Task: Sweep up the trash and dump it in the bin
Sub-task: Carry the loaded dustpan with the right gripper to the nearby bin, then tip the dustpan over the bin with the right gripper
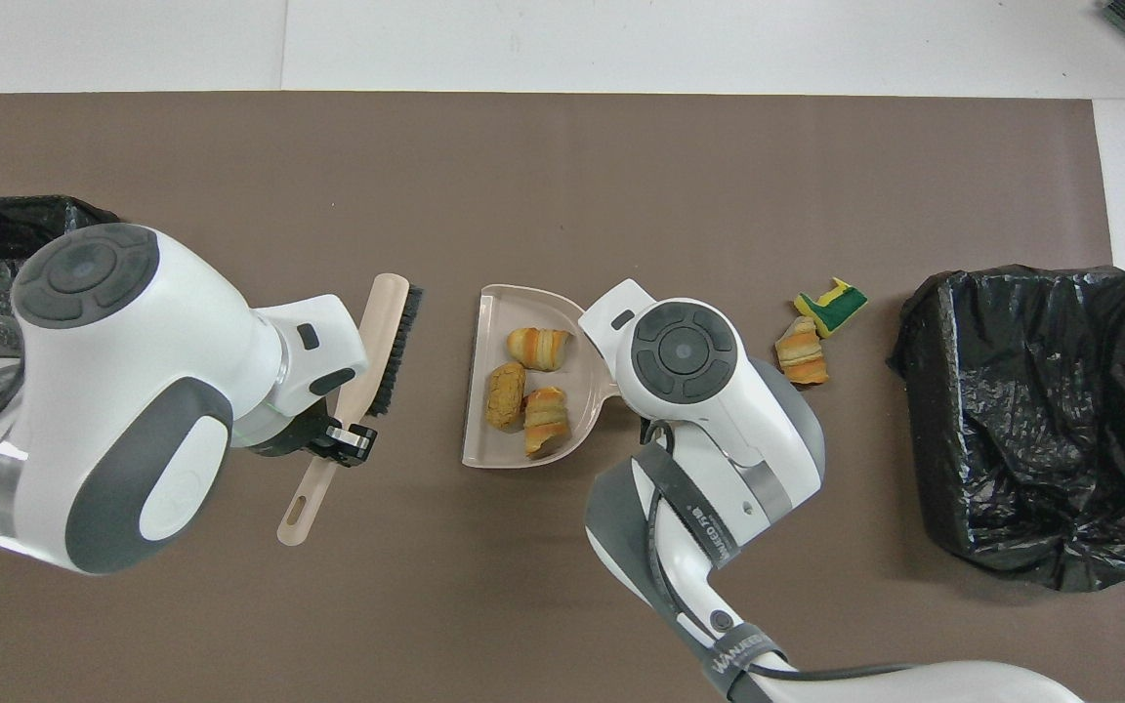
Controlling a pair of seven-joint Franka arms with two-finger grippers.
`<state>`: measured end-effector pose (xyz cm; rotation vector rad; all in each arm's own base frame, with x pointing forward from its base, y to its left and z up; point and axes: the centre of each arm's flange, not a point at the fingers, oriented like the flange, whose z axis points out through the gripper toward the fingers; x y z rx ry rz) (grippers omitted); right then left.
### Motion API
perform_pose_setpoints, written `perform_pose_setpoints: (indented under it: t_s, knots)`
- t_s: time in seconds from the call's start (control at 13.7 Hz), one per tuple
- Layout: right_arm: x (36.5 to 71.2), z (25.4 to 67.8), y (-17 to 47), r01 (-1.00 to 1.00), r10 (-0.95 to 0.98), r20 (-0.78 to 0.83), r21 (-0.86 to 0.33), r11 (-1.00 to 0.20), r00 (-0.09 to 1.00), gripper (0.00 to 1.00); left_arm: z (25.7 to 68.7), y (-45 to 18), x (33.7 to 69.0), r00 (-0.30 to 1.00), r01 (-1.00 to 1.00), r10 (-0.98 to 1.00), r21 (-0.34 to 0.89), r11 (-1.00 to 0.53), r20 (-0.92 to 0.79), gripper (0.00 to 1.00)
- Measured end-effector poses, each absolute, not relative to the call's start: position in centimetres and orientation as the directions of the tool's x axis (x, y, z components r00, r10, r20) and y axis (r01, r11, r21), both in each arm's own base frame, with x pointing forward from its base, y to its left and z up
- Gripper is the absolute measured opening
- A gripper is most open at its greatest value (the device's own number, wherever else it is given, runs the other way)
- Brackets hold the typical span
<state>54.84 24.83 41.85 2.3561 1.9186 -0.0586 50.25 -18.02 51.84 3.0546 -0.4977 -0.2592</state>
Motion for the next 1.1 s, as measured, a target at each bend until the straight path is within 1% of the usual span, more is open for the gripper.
perform_pose_setpoints:
  t_s: [0.15,0.29,0.58,0.88,1.1]
  knots:
    - [55.7,44.2,21.8,0.977,0.972,-0.1,0.05,-0.206,0.21,0.31,53.0,-16.5,50.8,0.943,-0.291,-0.294,0.047,-0.956,-0.155,0.26]
    - [56.6,45.8,18.0,0.982,0.977,-0.104,0.045,-0.183,0.187,0.31,53.5,-14.5,51.3,0.951,-0.259,-0.262,0.039,-0.965,-0.164,0.26]
    - [58.2,48.3,8.1,0.992,0.986,-0.106,0.044,-0.122,0.126,0.31,53.3,-10.9,52.1,0.964,-0.196,-0.198,0.029,-0.98,-0.176,0.26]
    - [57.7,50.6,-0.9,0.998,0.992,-0.114,0.031,-0.055,0.058,0.31,52.8,-8.8,52.3,0.967,-0.157,-0.16,0.028,-0.987,-0.198,0.26]
    - [56.4,52.0,-7.6,1.0,0.993,-0.119,0.017,-0.01,0.012,0.31,51.6,-7.0,51.2,0.962,-0.139,-0.142,0.031,-0.99,-0.233,0.26]
